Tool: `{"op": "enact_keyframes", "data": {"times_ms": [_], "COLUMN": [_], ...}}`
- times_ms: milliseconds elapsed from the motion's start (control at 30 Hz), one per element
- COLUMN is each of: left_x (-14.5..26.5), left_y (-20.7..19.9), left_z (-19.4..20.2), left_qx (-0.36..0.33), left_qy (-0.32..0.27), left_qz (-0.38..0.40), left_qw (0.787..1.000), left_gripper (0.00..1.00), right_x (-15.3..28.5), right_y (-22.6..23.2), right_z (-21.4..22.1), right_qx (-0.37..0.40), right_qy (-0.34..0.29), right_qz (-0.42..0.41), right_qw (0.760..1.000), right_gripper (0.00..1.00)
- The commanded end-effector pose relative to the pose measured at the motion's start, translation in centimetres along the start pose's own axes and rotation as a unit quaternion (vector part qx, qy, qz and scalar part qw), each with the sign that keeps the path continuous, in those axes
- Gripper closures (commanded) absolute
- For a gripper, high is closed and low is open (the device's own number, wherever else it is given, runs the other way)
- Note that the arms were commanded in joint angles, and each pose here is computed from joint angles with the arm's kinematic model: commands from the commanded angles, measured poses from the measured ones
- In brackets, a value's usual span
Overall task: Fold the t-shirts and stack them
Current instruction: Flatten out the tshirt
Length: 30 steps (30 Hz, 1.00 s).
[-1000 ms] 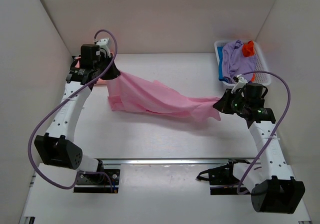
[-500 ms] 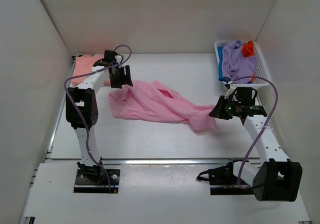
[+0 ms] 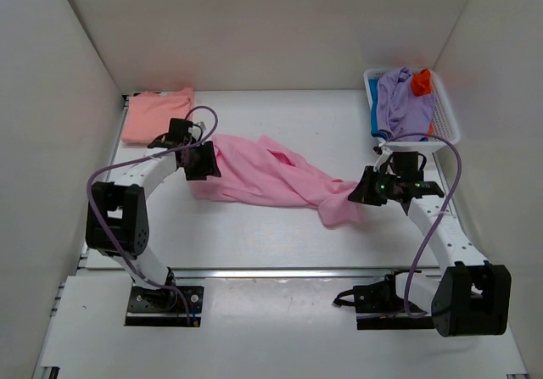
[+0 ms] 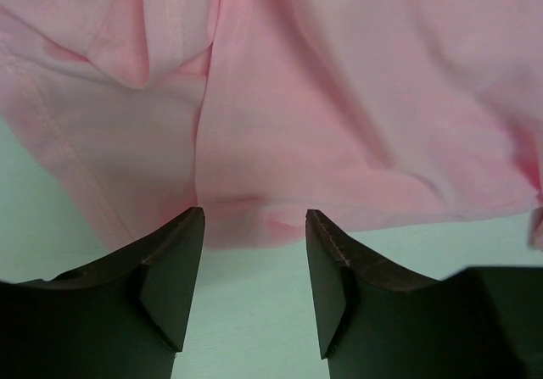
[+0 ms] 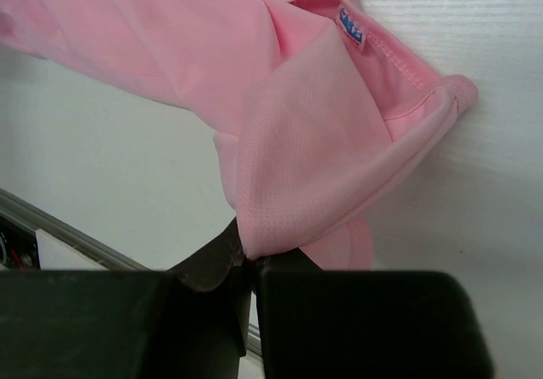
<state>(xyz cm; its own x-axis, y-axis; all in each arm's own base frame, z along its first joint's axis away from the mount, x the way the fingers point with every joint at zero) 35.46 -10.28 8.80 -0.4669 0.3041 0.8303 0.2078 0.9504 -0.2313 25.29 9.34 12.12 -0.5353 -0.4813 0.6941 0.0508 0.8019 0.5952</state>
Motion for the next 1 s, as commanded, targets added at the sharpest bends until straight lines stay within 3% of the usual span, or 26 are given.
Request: {"op": "enact_keyframes", "data": {"times_ms": [0, 667, 733, 833, 900, 967], "left_x": [-0.9, -4.7, -4.9, -4.4, -3.9, -2.8], "left_y": [-0.2, 0.4, 0.5, 0.2, 0.1, -0.2], "left_z": [0.3, 2.7, 2.5, 1.7, 1.1, -0.2], "left_qx": [0.003, 0.020, 0.021, 0.017, 0.017, 0.016], "left_qy": [-0.006, 0.043, 0.043, 0.031, 0.024, 0.007], "left_qz": [0.007, 0.003, 0.005, 0.007, 0.010, 0.013], "left_qw": [1.000, 0.999, 0.999, 0.999, 1.000, 1.000], "left_gripper": [0.37, 0.38, 0.46, 0.76, 0.86, 0.88], "right_x": [-0.2, 0.0, 0.0, -0.1, 0.1, 0.1], "right_y": [0.6, 0.8, 0.9, 0.8, 1.0, 0.6], "right_z": [-0.1, -0.7, -0.9, -0.6, -0.8, -0.7], "right_qx": [0.009, 0.006, 0.007, 0.007, 0.006, 0.007], "right_qy": [-0.010, -0.014, -0.016, -0.011, -0.014, -0.014], "right_qz": [-0.016, -0.024, -0.024, -0.024, -0.026, -0.016], "right_qw": [1.000, 1.000, 1.000, 1.000, 1.000, 1.000], "right_gripper": [1.00, 1.00, 1.00, 1.00, 1.00, 1.00]}}
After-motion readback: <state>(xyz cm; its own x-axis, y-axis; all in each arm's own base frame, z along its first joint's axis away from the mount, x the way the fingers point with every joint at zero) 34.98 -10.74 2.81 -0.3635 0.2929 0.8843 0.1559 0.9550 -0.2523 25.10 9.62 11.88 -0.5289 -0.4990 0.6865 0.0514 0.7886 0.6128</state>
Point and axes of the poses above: each gripper's point midway between its finger pads, its own x axis back along the fingers, its own y axis along the line the jaws close on, z = x × y, the point moved 1 cm from there along x, back along the fingers, and after that the axes turned 13 degrees about -x, right-handed, at the moved point
